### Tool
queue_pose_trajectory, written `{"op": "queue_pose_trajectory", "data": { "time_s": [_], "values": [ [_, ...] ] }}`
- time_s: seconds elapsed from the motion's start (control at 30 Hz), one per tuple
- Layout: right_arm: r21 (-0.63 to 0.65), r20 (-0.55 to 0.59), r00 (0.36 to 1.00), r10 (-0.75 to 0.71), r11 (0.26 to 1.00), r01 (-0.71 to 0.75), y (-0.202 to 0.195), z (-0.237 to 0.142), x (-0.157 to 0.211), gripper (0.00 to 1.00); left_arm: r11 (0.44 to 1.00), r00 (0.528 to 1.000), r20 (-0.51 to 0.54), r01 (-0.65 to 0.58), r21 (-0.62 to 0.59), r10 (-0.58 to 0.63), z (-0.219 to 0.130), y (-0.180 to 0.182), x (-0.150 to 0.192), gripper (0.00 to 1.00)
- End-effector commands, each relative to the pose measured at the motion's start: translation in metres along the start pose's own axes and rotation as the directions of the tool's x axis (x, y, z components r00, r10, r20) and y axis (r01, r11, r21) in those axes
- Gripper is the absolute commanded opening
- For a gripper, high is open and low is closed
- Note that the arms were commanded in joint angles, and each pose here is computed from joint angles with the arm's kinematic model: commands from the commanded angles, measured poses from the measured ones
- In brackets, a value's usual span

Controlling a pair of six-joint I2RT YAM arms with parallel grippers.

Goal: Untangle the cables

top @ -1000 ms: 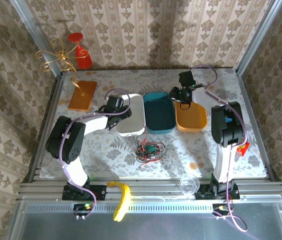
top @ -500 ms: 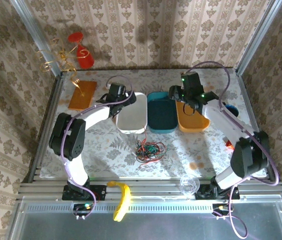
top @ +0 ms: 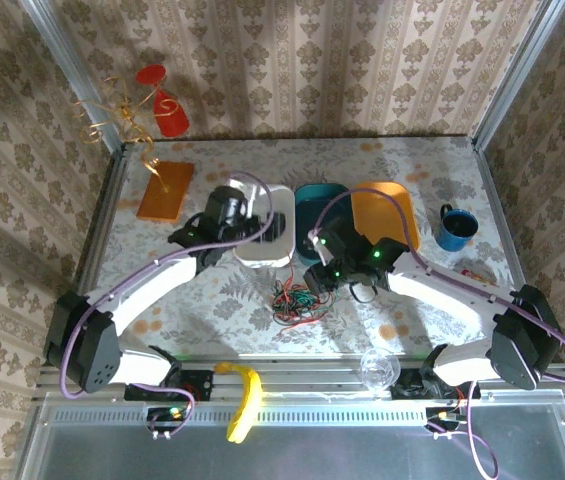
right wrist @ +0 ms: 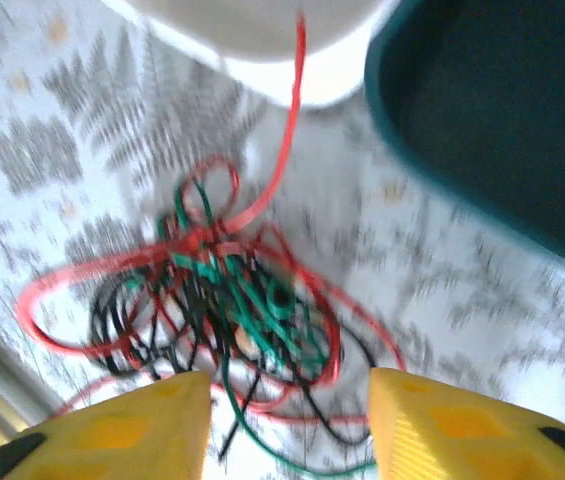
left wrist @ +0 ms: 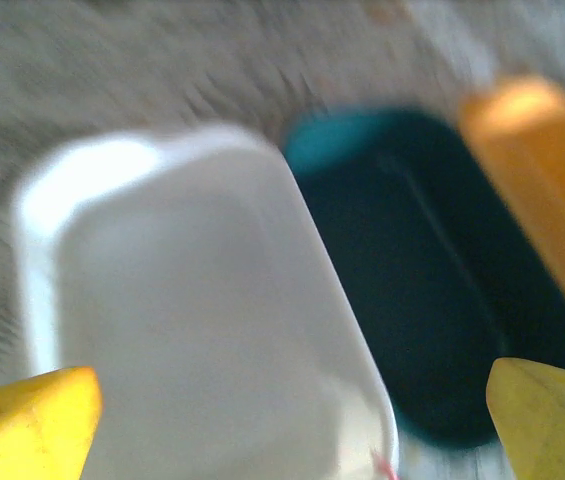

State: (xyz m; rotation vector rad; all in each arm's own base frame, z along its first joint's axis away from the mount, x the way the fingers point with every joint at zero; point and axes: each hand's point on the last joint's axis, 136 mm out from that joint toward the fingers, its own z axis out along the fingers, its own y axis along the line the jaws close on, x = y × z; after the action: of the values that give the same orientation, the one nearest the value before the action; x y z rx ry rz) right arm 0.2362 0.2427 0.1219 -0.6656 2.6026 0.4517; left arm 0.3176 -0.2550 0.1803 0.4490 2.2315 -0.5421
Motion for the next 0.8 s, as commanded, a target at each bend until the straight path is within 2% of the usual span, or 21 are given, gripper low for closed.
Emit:
{"op": "queue_pose_trajectory", "data": {
  "time_s": [0.0,0.13,0.33,0.47,0.57,0.77],
  "values": [
    [0.027,-0.140,0.990,0.004,1.000,0.000,-0.010,0.015,0.034,0.43,0.967,0.942,-0.244,-0.195,0.165,0.231,-0.013,-0.032,0.075,1.00],
    [0.056,-0.182,0.983,0.016,0.998,-0.006,-0.016,0.034,0.042,0.38,0.927,0.885,-0.291,-0.313,0.205,0.363,-0.021,-0.045,0.104,1.00],
    [0.078,-0.184,0.983,0.026,0.997,-0.011,-0.022,0.051,0.039,0.29,0.918,0.864,-0.312,-0.355,0.176,0.394,-0.011,-0.048,0.130,1.00],
    [0.094,-0.167,0.985,0.045,0.995,-0.030,-0.025,0.052,0.036,0.29,0.907,0.852,-0.311,-0.398,0.141,0.422,-0.003,-0.047,0.134,1.00],
    [0.105,-0.131,0.989,0.061,0.993,-0.048,-0.030,0.052,0.028,0.33,0.901,0.846,-0.309,-0.410,0.144,0.434,-0.001,-0.047,0.135,1.00],
    [0.091,-0.124,0.988,0.094,0.992,-0.083,-0.032,0.060,0.029,0.33,0.894,0.831,-0.329,-0.422,0.153,0.448,0.004,-0.046,0.142,1.00]
  ]
}}
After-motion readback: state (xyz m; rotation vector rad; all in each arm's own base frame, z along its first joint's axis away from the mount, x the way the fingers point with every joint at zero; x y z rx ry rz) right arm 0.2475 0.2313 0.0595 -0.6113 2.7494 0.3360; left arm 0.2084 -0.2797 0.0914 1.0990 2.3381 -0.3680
